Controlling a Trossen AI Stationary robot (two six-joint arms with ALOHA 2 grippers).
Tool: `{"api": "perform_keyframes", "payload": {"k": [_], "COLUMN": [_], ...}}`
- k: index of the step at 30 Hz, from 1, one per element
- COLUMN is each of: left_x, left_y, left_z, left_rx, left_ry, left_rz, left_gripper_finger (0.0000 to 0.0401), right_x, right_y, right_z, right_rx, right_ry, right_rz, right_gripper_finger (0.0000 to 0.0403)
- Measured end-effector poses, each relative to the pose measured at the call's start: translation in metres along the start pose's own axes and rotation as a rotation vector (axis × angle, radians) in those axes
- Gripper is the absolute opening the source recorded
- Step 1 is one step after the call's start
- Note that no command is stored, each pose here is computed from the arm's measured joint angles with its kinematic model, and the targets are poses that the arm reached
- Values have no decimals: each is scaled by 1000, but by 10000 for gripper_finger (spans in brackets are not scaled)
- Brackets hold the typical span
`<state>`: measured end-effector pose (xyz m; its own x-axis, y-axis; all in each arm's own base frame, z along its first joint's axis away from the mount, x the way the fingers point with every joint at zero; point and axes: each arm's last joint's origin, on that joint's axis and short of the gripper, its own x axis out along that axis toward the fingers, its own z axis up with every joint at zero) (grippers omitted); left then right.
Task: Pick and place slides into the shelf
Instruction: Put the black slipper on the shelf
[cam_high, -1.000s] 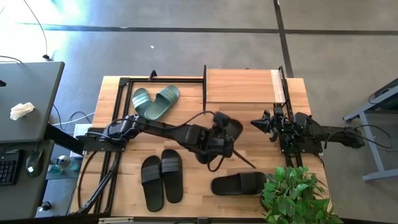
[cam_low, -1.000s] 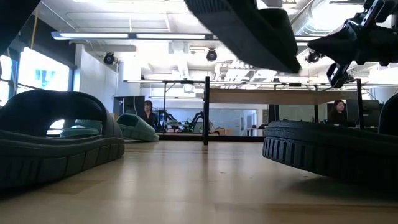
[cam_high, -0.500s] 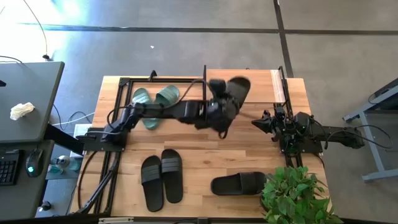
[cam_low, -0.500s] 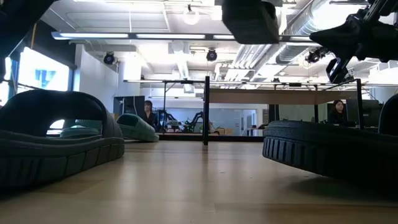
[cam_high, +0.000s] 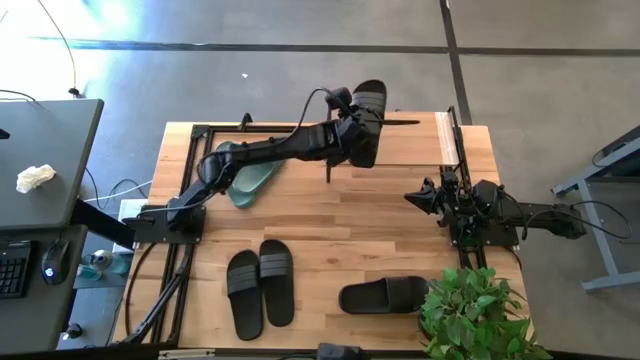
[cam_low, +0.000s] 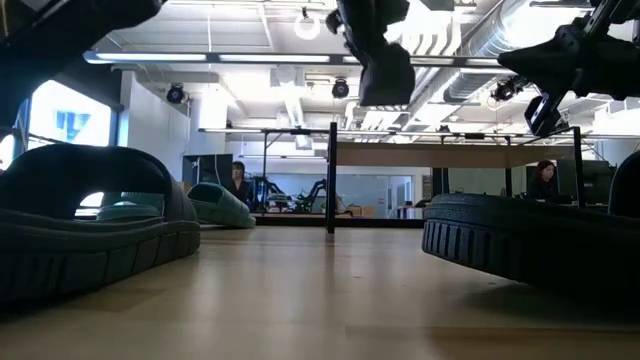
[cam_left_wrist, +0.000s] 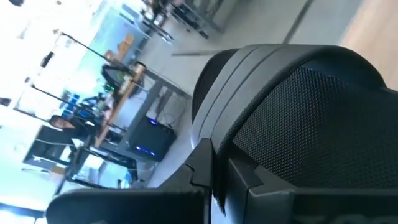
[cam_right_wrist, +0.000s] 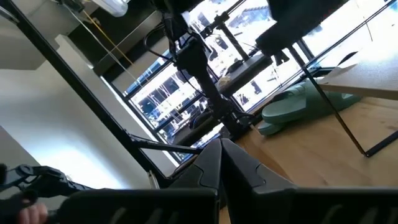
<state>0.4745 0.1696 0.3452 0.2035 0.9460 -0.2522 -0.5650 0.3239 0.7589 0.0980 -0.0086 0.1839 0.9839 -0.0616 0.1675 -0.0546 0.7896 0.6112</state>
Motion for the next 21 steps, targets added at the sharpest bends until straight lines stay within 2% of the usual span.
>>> {"api": "perform_keyframes", "payload": {"k": [10,14,21], "left_x": [29,32,37], "left_y": [-44,-52,-49], "left_z": [-17,-22,-26], "left_rx": [16,19,-21], "left_ry": [78,108,130], "left_rz": [11,32,24], "left_gripper_finger": [0,0,0], "right_x": [0,0,0], "right_y": [-1,-1,-1], "right_z": [-1,-1,-2], "right_rx": [-1,-1,-1], "right_ry": [7,7,18], "right_rz": [-6,-6,-15], "right_gripper_finger": [0,0,0]}}
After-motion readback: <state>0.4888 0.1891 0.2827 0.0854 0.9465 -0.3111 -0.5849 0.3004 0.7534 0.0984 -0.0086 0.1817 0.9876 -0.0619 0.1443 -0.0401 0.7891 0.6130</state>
